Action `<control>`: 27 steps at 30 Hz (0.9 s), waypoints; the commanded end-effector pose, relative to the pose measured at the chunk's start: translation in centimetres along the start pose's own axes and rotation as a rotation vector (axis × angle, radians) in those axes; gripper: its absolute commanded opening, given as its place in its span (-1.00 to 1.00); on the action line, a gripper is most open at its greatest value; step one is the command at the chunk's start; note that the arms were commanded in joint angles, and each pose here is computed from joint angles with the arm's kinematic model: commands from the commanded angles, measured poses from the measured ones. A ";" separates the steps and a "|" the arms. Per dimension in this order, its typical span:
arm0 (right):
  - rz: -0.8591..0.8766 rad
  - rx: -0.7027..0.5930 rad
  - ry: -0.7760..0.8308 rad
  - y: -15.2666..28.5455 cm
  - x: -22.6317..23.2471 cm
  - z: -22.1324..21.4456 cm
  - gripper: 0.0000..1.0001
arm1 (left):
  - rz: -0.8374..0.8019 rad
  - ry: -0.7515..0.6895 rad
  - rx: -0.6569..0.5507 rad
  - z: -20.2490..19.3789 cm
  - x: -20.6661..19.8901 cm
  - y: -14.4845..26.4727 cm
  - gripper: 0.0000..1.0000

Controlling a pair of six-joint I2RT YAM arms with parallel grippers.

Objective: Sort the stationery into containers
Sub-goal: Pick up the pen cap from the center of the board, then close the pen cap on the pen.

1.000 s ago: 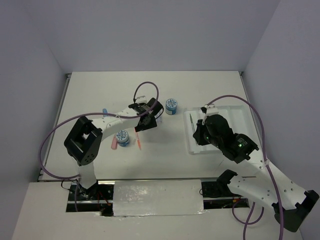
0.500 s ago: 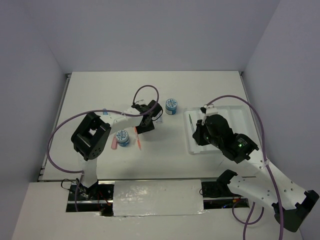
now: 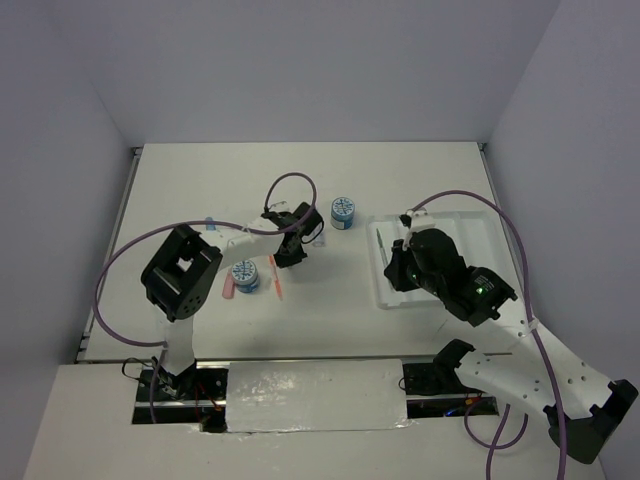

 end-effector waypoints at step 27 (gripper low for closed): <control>0.619 -0.430 -0.171 0.0 11.0 1.0 -1.00 | -1.380 0.148 -0.267 2.1 1.1 25.5 -1.00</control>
Point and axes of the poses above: each gripper's point midway between its finger pads, its own y axis back along the fingers, its own x axis along the line the jaws close on, z = x × y, the point moved 7 cm from there along y, back along the fingers, and after that the axes turned 9 degrees about y, right-handed, at the moved point
